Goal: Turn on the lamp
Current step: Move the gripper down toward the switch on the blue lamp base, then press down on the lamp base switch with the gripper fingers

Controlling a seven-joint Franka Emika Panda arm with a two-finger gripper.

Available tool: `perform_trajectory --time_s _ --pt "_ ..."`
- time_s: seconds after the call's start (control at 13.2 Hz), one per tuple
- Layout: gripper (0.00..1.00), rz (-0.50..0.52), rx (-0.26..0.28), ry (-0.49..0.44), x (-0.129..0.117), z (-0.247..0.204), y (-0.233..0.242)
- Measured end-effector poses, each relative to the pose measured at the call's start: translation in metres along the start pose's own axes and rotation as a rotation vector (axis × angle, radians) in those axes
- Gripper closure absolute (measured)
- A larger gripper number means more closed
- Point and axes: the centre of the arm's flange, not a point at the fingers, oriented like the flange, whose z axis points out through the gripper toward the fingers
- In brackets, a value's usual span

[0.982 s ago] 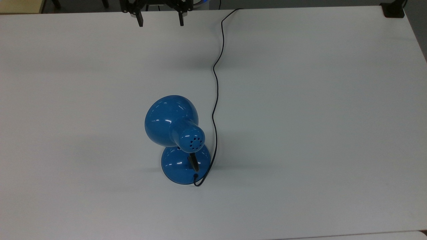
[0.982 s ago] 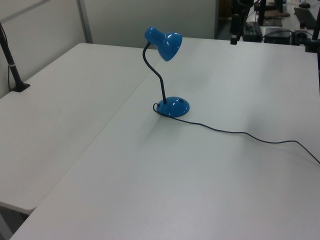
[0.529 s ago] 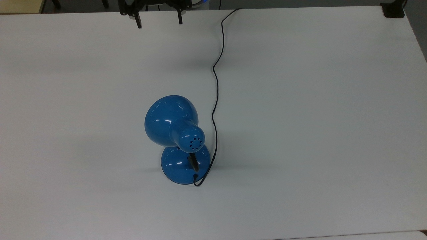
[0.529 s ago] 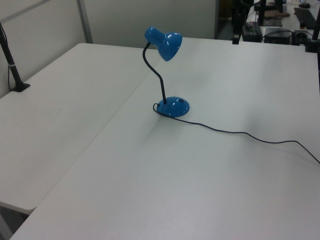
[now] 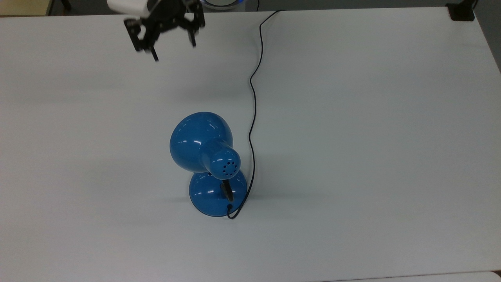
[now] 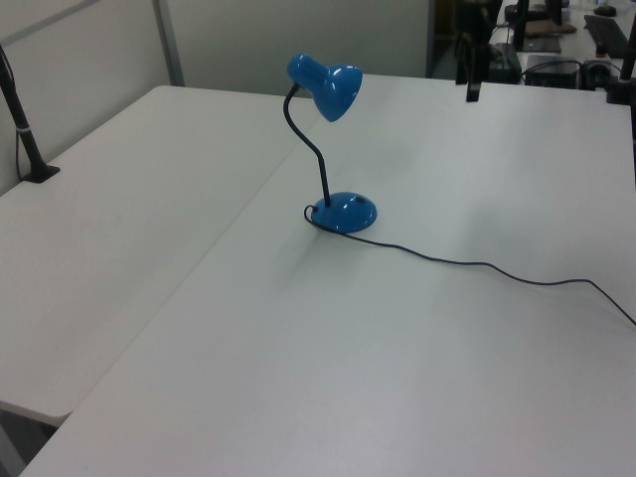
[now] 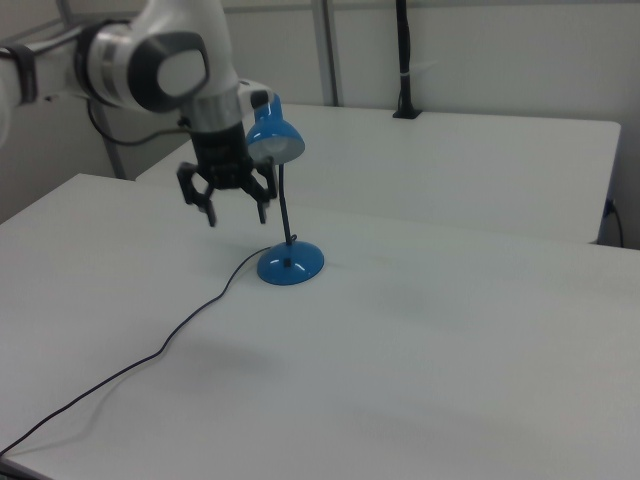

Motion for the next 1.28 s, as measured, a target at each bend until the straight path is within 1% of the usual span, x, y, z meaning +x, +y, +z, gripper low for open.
perform_trajectory --time_s 0.08,0.15,0.3,0.38,0.45,0.53,0.6,0.68,0.76,0.91,1.13,1.28 --pt "0.17 0.005 -0.009 0.012 0.006 0.014 0.004" --pt "0.21 0.015 -0.022 0.028 0.014 0.036 0.01" --pt "0.5 0.053 -0.03 0.08 0.027 0.067 0.021" --pt "0.67 0.082 -0.015 0.126 0.036 0.082 0.026" --pt "0.81 0.098 -0.008 0.149 0.042 0.095 0.029" --pt "0.92 0.11 -0.009 0.165 0.048 0.109 0.031" --pt "0.96 0.136 -0.024 0.197 0.057 0.125 0.033" --pt "0.99 0.158 -0.035 0.221 0.065 0.137 0.032" --pt "0.99 0.177 -0.048 0.248 0.077 0.154 0.026" --pt "0.99 0.202 -0.052 0.307 0.098 0.181 0.011" --pt "0.99 0.23 -0.048 0.383 0.113 0.194 0.003" --pt "0.99 0.239 -0.045 0.404 0.12 0.198 0.002"
